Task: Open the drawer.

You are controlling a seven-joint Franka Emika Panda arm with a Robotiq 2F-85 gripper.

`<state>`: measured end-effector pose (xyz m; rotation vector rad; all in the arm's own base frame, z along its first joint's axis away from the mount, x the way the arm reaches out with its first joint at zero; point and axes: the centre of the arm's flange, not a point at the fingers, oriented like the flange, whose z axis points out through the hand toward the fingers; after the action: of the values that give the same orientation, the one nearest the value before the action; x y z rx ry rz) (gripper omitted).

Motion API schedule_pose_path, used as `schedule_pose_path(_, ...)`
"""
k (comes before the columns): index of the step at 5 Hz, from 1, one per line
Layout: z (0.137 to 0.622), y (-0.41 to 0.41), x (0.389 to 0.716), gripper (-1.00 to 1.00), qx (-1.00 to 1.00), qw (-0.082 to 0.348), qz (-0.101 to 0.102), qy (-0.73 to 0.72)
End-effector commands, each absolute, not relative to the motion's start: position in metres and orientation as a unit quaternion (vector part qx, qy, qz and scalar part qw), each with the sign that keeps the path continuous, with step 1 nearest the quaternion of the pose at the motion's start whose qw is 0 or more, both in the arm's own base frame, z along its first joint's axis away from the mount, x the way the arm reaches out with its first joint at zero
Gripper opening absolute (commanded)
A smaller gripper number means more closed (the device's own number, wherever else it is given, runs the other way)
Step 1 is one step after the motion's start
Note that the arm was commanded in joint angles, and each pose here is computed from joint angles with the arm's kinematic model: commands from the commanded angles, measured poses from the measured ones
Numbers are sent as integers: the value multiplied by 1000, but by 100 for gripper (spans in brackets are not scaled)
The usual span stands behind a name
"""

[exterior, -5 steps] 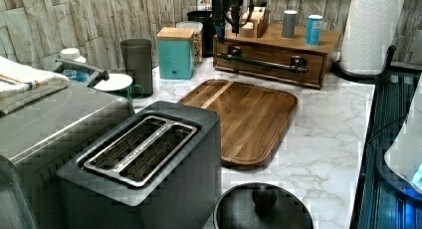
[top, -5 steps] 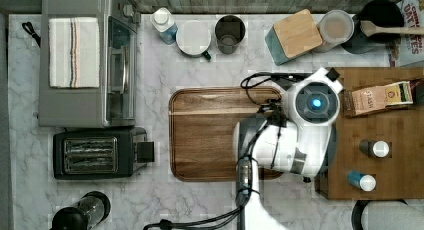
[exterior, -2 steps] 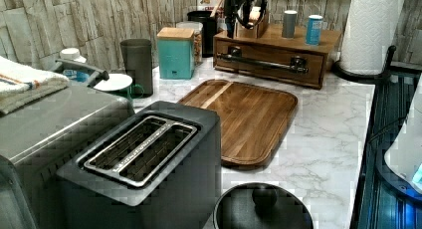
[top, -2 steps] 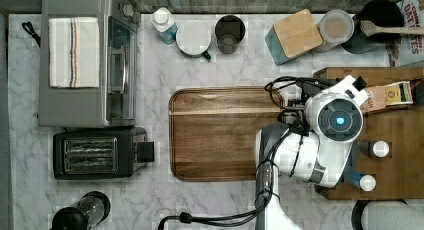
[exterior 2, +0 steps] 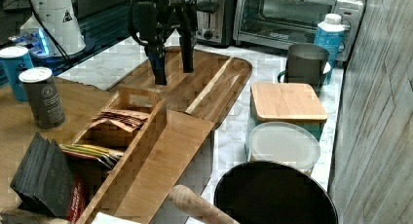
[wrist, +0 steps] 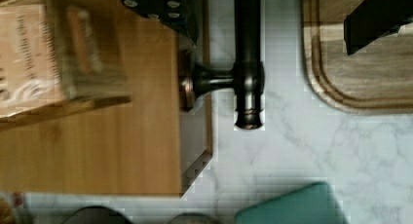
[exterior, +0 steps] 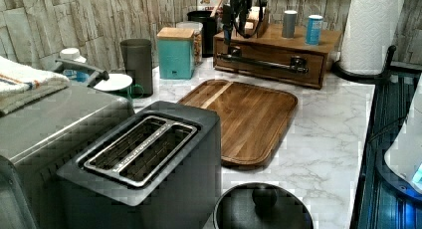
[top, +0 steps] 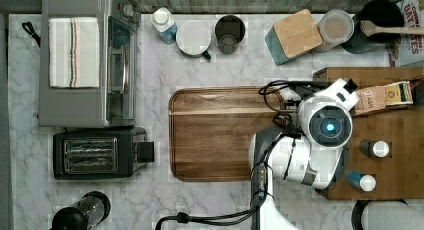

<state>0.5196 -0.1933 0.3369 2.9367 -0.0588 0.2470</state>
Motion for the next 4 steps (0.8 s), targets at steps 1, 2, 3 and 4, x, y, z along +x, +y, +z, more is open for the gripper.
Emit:
schedule_pose_path(1,291,-200,481,100,991,113,66,-28)
schedule_pose_path(2,278,-208,471,100,988,118,91,-24)
schedule_pose_path(3,264,-204,477,100,988,115,99,-31)
schedule_pose_path(4,251,-209,478,100,986,120,112,-27)
